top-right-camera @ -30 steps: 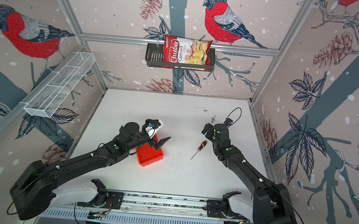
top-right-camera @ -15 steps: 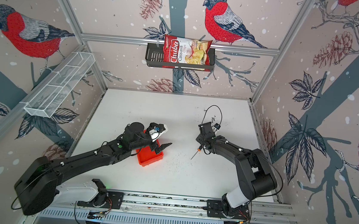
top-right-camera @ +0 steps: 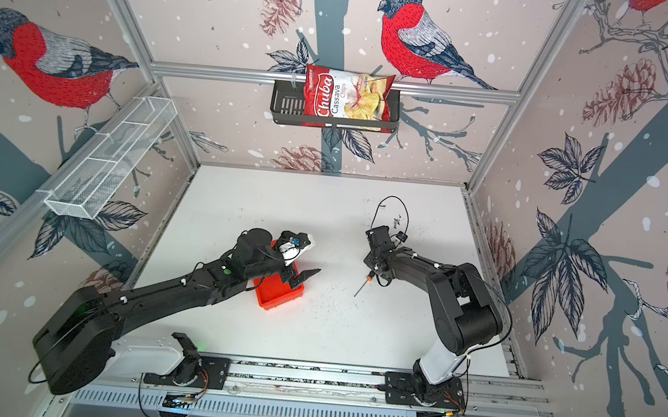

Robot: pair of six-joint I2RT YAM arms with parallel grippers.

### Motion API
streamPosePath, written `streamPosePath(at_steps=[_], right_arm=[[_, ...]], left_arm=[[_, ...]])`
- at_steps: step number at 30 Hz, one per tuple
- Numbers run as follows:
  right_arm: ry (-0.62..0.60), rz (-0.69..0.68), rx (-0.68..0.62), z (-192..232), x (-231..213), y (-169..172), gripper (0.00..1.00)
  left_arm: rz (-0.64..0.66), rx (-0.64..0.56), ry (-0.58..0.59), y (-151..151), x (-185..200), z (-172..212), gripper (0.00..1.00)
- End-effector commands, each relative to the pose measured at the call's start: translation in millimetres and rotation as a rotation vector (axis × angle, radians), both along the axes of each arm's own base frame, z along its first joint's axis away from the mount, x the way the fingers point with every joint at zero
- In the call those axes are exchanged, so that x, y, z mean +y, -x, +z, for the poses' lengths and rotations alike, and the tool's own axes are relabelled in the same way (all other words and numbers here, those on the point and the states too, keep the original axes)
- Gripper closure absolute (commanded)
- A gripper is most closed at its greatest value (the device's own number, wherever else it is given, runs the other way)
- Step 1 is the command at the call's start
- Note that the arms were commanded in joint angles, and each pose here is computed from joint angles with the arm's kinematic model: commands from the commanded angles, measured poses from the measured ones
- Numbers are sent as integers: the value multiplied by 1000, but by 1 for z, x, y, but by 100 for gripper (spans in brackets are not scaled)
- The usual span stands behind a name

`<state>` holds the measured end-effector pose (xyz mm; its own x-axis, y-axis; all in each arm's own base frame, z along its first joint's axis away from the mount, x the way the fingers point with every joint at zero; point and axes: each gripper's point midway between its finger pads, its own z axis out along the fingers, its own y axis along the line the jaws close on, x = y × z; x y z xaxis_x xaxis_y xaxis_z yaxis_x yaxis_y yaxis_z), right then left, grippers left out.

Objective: Put the screwdriver in the bin
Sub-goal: 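Close the right gripper on the orange screwdriver handle, then lift the screwdriver with the right gripper toward the open left gripper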

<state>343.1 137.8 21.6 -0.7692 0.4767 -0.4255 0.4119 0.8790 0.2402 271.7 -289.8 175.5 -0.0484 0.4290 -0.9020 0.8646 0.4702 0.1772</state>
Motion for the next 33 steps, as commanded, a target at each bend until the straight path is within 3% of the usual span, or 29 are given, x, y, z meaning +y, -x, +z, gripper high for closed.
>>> streamPosePath(at_steps=[1, 6, 10, 15, 26, 33], right_arm=[[7, -20, 14, 3, -5, 5, 79], [-4, -24, -50, 25, -7, -2, 85], [-12, 9, -122, 51, -6, -11, 88], [-24, 153, -282, 99, 9, -26, 90], [-92, 470, -656, 211, 47, -28, 93], [-190, 674, -914, 271, 73, -1, 93]], left_arm=[[1, -10, 39, -2, -4, 10, 2], [24, 9, 113, -5, -7, 22, 2], [75, 42, 295, -10, -10, 45, 2], [78, 99, 465, -13, -17, 68, 2], [32, 199, 565, -17, -34, 80, 2], [37, 258, 657, -23, -41, 97, 2]])
